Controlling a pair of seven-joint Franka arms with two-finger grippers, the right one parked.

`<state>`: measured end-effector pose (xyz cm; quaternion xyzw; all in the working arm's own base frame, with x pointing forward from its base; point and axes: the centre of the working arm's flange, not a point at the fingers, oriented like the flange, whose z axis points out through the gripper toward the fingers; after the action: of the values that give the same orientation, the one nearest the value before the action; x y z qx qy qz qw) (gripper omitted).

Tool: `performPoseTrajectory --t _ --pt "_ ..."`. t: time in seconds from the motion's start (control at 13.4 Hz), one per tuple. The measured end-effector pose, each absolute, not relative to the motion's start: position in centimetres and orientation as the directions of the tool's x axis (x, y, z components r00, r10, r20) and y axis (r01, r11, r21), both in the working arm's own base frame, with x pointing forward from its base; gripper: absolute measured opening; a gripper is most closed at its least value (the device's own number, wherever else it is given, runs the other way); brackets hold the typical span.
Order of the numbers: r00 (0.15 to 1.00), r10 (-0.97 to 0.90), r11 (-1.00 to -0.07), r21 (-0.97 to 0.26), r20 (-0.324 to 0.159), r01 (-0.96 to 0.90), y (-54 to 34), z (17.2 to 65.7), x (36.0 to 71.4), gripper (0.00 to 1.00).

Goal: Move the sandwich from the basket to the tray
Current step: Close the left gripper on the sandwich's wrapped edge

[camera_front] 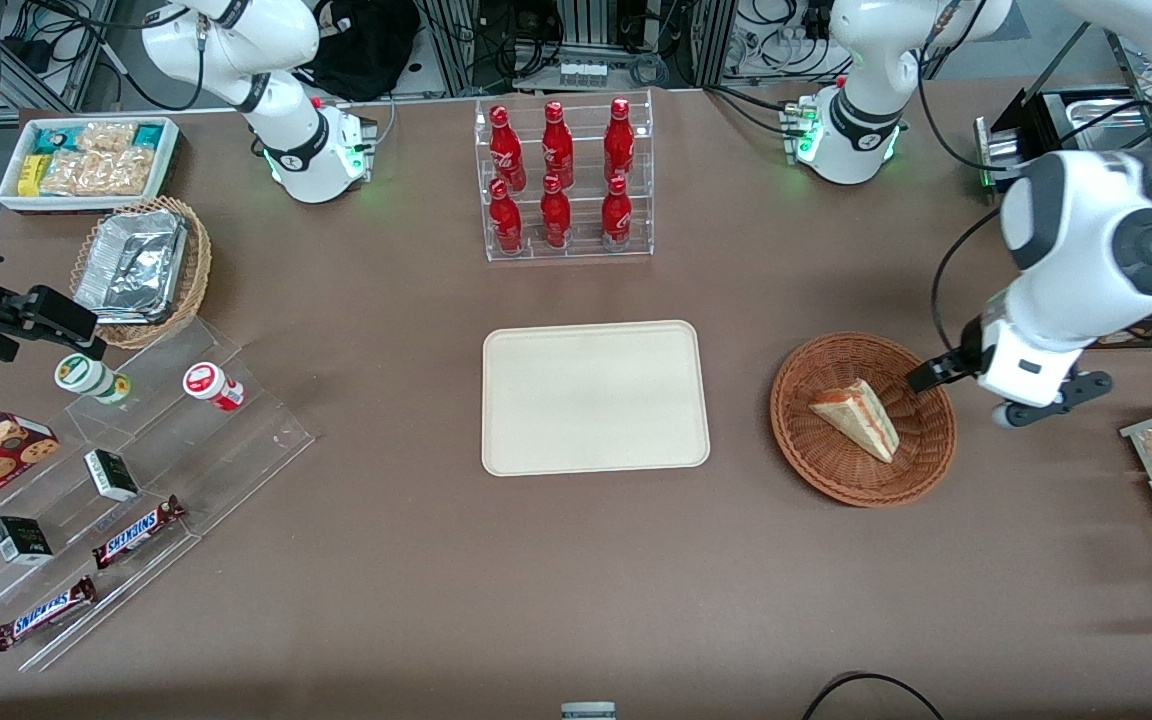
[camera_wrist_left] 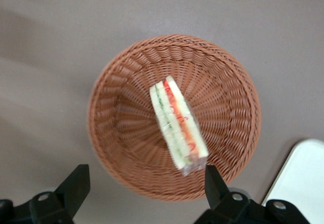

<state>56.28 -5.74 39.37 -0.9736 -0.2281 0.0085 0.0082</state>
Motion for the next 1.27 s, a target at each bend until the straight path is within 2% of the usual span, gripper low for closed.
performPoseTrajectory --t 0.22,0.45,0.9,1.27 --pt "0.785 0.618 -0.786 0.033 0.041 0.617 -7.5 36.0 55.1 1.0" --pt "0.695 0.719 -0.695 0.032 0.028 0.718 -9.1 33.9 53.9 1.0" --pt "0.638 0.77 -0.639 -0.031 -0.027 0.769 -9.6 29.2 53.5 1.0" --pt "0.629 0.777 -0.63 -0.028 -0.031 0.776 -9.5 27.6 53.8 1.0"
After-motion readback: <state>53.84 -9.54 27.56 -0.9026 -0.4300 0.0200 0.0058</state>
